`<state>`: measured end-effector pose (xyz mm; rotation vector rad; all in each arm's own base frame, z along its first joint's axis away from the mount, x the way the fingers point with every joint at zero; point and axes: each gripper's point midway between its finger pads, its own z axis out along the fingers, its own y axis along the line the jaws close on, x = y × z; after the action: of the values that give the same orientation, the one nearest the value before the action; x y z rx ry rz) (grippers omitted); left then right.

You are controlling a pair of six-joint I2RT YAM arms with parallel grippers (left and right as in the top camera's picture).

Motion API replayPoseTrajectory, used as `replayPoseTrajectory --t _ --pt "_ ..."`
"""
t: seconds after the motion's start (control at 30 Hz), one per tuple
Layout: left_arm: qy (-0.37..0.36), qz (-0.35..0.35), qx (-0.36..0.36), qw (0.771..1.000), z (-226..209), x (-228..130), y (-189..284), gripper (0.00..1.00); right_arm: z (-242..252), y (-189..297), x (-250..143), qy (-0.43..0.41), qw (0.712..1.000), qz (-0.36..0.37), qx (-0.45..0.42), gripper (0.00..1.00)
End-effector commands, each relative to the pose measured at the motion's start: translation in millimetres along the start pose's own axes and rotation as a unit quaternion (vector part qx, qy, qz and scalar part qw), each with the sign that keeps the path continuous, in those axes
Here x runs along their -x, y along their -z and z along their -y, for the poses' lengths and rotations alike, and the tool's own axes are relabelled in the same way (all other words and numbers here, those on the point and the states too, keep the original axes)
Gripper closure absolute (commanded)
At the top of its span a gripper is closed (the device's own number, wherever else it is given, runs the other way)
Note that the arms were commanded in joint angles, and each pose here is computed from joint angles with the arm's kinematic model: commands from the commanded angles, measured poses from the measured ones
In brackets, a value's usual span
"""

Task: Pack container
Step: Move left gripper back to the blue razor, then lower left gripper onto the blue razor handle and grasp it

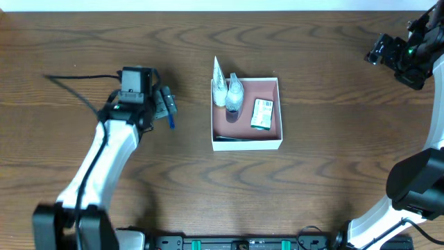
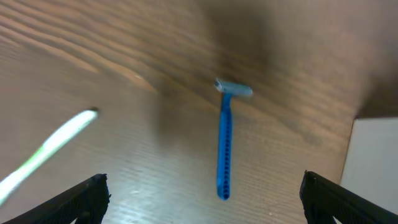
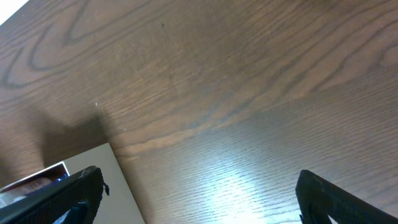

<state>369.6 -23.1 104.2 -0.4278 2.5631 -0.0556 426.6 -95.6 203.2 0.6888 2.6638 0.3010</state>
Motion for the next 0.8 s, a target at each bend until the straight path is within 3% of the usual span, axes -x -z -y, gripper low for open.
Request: replayPoseTrajectory --t 0.0,0.43,0.77 --pt "-0.015 -0.037 -0.022 0.999 9.2 -12.7 -19.9 0.02 0.1 5.9 3.4 -0.006 1.0 0.009 0.002 0.01" --pt "-0.028 -0.044 -0.005 0.999 14.2 -19.9 -50.4 0.02 0.1 6.1 3.3 -0.006 1.0 0.009 0.002 0.01" --pt "-0.024 -0.05 0.021 0.998 8.5 -12.9 -43.0 0.02 0.0 6.1 3.4 -0.006 1.0 0.009 0.002 0.01"
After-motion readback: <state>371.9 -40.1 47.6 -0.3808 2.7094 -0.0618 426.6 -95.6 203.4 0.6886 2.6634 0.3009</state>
